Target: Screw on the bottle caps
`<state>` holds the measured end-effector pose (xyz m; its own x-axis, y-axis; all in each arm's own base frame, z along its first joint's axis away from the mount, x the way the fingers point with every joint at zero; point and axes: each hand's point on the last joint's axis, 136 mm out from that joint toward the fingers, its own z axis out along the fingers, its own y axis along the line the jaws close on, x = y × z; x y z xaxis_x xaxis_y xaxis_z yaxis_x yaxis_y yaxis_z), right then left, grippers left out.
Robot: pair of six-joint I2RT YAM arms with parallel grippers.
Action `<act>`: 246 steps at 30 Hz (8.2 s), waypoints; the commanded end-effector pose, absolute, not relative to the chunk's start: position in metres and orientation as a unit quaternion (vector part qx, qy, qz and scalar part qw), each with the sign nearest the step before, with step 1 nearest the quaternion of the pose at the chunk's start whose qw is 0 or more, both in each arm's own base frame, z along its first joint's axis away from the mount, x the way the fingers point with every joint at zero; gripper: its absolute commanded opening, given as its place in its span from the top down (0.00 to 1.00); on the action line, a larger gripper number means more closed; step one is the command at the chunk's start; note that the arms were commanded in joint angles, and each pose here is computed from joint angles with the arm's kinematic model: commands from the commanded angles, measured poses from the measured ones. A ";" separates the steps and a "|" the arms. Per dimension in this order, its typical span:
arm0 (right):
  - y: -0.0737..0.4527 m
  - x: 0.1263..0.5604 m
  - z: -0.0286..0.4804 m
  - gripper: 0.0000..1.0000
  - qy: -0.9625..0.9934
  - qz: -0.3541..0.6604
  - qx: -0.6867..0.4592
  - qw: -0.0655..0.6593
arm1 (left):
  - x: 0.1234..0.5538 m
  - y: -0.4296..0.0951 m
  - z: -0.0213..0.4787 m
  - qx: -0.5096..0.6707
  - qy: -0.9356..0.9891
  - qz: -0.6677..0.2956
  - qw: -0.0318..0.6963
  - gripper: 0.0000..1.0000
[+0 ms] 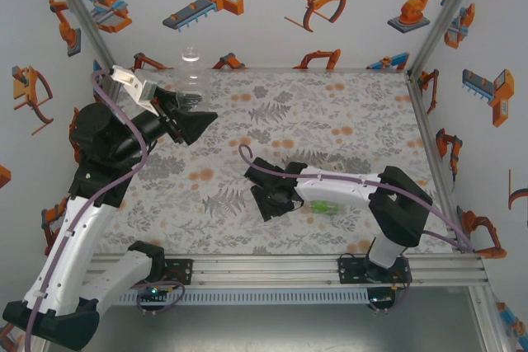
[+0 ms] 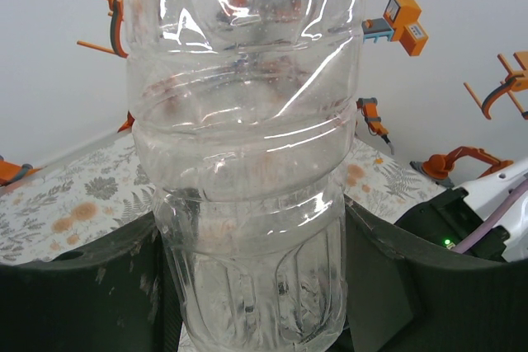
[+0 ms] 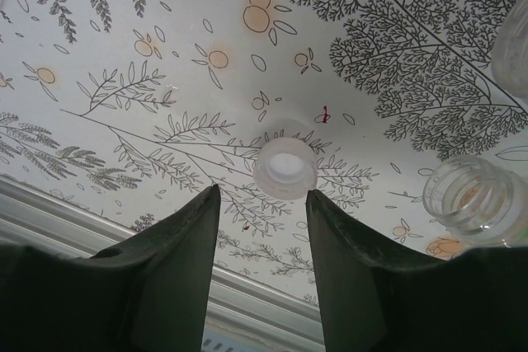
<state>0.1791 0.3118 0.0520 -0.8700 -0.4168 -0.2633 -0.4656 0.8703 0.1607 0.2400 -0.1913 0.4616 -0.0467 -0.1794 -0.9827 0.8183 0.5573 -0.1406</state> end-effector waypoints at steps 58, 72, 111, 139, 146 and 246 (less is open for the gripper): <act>0.309 0.179 0.044 0.61 0.961 0.114 -0.228 0.107 | 0.238 -0.191 0.478 0.255 0.589 -0.405 0.651 1.00; 0.308 0.180 0.053 0.59 0.958 0.108 -0.234 0.127 | 0.239 -0.191 0.478 0.254 0.588 -0.407 0.651 1.00; 0.323 0.172 0.047 0.60 0.951 0.101 -0.268 0.114 | 0.241 -0.192 0.479 0.250 0.587 -0.411 0.651 1.00; 0.319 0.173 0.049 0.57 0.952 0.095 -0.264 0.124 | 0.240 -0.191 0.480 0.248 0.586 -0.411 0.652 1.00; 0.320 0.172 0.048 0.57 0.951 0.097 -0.266 0.122 | 0.241 -0.191 0.480 0.247 0.586 -0.412 0.653 1.00; 0.358 0.386 0.116 0.75 0.870 0.474 -0.024 0.132 | 0.242 -0.187 0.460 0.236 0.616 -0.398 0.637 1.00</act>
